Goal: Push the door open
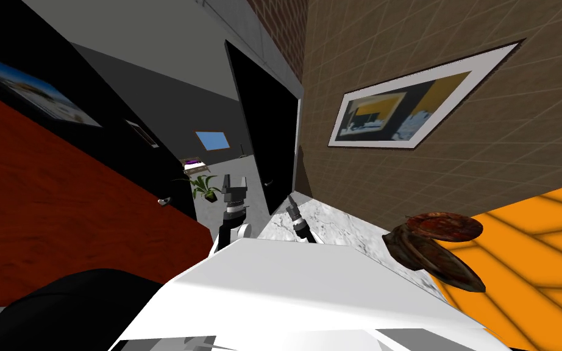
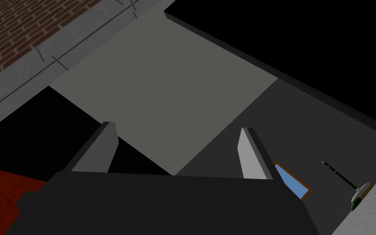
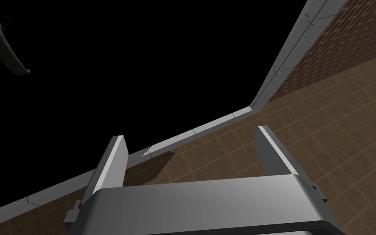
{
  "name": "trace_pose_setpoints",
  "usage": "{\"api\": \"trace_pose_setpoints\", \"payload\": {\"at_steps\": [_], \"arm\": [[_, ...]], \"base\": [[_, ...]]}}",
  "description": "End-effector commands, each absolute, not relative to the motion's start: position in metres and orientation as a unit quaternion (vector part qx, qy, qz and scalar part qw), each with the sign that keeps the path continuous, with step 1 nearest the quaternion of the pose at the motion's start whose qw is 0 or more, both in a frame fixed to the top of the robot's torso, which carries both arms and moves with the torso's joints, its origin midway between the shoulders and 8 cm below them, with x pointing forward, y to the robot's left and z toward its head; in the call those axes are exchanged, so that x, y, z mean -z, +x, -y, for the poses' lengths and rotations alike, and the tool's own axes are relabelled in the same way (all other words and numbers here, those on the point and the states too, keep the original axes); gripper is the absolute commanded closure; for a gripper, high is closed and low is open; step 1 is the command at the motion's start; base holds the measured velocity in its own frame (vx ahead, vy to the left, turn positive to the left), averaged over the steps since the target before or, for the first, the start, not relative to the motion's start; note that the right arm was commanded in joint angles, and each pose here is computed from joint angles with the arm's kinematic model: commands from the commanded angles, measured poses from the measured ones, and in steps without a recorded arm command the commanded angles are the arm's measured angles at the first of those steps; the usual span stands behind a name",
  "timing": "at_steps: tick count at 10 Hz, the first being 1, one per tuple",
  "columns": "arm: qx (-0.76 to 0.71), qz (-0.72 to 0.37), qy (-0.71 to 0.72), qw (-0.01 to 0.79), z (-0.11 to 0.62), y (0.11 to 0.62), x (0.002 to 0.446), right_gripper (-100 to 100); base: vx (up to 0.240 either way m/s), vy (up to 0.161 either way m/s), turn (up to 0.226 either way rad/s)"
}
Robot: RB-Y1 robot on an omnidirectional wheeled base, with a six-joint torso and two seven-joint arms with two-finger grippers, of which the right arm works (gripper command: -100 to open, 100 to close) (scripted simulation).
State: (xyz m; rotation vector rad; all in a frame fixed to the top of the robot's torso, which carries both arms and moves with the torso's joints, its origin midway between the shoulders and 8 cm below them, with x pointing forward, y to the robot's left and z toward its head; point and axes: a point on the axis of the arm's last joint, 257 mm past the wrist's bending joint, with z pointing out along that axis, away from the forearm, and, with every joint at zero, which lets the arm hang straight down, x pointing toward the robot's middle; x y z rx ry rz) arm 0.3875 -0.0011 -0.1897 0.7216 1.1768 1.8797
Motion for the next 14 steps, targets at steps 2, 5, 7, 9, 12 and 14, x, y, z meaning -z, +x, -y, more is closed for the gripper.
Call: {"api": "trace_pose_setpoints", "payload": {"at_steps": [2, 5, 7, 9, 12, 14], "arm": [[-0.742, -0.480, 0.281, 0.375, -0.014, 0.383, 0.206, -100], [-0.742, -0.498, 0.275, 0.354, -0.030, 0.376, 0.222, -100], [-0.740, -0.517, 0.269, 0.334, -0.046, 0.368, 0.239, -100], [-0.738, -0.535, 0.263, 0.316, -0.059, 0.360, 0.255, -100], [-0.735, -0.552, 0.256, 0.298, -0.071, 0.351, 0.272, -100], [-0.733, -0.564, 0.251, 0.287, -0.078, 0.344, 0.282, -100]], "base": [[0.096, -0.013, -0.010], [0.108, -0.016, -0.007], [0.113, -0.012, -0.010], [0.185, -0.026, -0.014], [0.106, -0.011, -0.007], [0.093, -0.014, -0.006]]}}
